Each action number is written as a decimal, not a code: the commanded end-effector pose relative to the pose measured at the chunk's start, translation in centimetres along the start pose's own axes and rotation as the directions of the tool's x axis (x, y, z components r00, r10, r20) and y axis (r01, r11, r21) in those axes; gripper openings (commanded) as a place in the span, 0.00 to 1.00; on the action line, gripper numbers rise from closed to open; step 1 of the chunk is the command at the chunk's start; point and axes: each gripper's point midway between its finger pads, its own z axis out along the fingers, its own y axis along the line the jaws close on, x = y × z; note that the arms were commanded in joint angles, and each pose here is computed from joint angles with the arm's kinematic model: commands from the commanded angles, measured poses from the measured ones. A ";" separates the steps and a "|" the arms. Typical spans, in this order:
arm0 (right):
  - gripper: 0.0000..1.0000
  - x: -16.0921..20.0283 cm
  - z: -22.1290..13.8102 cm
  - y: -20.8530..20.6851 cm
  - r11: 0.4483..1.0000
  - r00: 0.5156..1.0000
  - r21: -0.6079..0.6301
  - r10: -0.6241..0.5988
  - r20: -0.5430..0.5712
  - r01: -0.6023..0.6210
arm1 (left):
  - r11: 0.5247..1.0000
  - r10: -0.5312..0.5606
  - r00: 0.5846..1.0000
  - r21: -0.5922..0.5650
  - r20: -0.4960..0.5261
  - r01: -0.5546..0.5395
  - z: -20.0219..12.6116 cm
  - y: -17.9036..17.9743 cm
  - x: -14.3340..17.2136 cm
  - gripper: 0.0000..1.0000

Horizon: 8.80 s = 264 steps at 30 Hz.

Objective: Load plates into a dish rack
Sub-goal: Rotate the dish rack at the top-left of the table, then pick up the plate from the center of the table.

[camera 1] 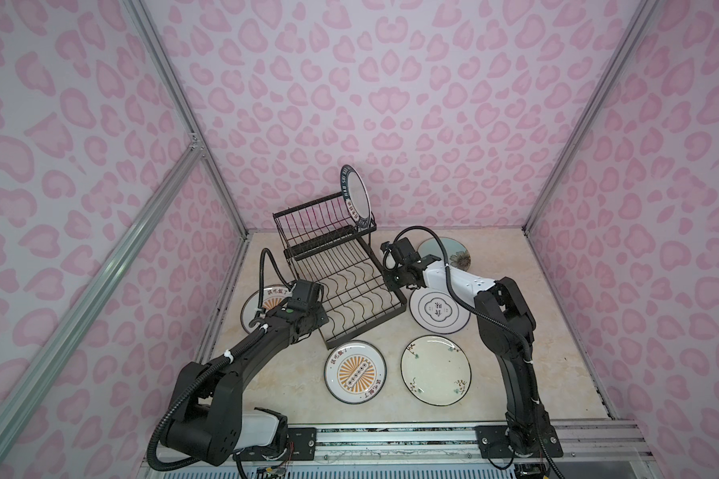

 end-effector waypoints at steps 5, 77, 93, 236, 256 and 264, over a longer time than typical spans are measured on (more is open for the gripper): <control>0.17 -0.8 -0.5 0.0 1.000 1.000 0.002 0.003 0.022 -0.003 | 0.997 0.007 0.999 0.079 0.041 -0.010 -0.7 -1.6 -1.0 0.33; 0.37 18.3 -9.0 -18.7 0.623 0.631 -0.173 0.775 0.004 -0.763 | 0.950 0.104 0.987 0.280 0.124 -0.136 -5.8 -9.9 -3.8 0.48; 0.36 19.1 -9.4 -16.4 0.600 0.622 -0.207 0.782 -0.053 -0.772 | 0.949 0.108 0.989 0.284 0.100 -0.133 -4.3 -10.8 -3.7 0.49; 0.07 0.3 -16.1 0.3 0.645 0.835 -0.688 0.541 0.104 -0.332 | 0.831 0.100 0.983 0.532 0.152 -0.166 -7.6 -17.1 -3.5 0.04; 0.29 0.0 -16.0 2.0 0.607 0.826 -0.723 0.557 0.089 -0.331 | 0.831 0.004 0.964 0.536 0.265 -0.151 -10.0 -16.0 -5.4 0.04; 0.32 0.0 -15.6 3.1 0.583 0.826 -0.742 0.559 0.072 -0.330 | 0.838 -0.028 0.959 0.530 0.282 -0.131 -10.7 -15.5 -6.1 0.04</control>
